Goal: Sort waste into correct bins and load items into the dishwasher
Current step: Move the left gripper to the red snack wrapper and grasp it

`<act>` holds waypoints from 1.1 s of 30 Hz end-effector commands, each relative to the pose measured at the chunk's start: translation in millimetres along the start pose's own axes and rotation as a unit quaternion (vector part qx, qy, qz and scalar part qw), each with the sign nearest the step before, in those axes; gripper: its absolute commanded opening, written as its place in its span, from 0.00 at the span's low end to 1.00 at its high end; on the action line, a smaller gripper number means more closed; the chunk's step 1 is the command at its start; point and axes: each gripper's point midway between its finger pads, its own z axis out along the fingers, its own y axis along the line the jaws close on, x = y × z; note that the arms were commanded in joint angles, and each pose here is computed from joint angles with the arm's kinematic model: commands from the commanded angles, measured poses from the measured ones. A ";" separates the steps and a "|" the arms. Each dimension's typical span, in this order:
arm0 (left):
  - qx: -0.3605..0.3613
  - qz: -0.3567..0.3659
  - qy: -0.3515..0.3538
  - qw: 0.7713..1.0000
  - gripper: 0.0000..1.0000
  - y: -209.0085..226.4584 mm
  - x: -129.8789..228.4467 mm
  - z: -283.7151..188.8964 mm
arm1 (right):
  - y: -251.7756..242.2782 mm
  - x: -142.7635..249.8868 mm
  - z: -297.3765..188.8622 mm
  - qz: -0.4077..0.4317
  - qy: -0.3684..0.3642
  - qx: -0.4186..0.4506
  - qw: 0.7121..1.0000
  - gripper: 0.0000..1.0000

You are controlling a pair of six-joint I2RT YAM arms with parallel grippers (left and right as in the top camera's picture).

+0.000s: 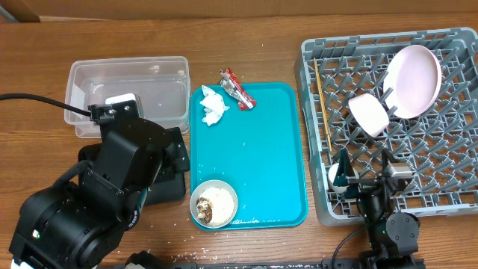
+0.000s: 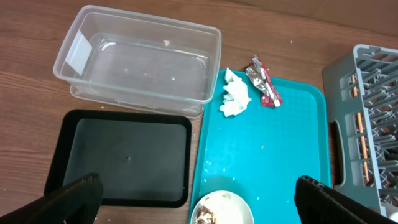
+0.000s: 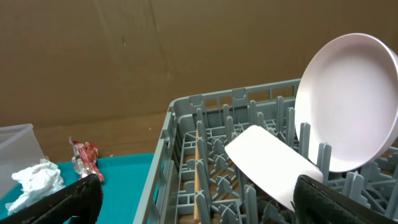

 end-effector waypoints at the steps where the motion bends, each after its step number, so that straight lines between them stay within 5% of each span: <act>1: -0.006 -0.004 -0.007 1.000 1.00 1.4 -2.5 -0.3 | -0.7 1.7 0.3 -0.002 -0.004 0.000 1.000 1.00; 16: -0.006 -0.005 -0.007 1.000 1.00 1.3 -2.8 -0.3 | -0.7 1.6 0.3 -0.002 -0.004 0.000 1.000 1.00; 25: 0.113 -0.011 -0.032 0.993 1.00 -57.1 -27.2 3.4 | -0.7 1.6 0.3 -0.002 -0.004 0.000 1.000 1.00; 33: 0.033 0.019 0.121 0.992 0.86 -121.1 22.5 142.4 | -0.7 1.6 0.3 -0.002 -0.004 0.000 1.000 1.00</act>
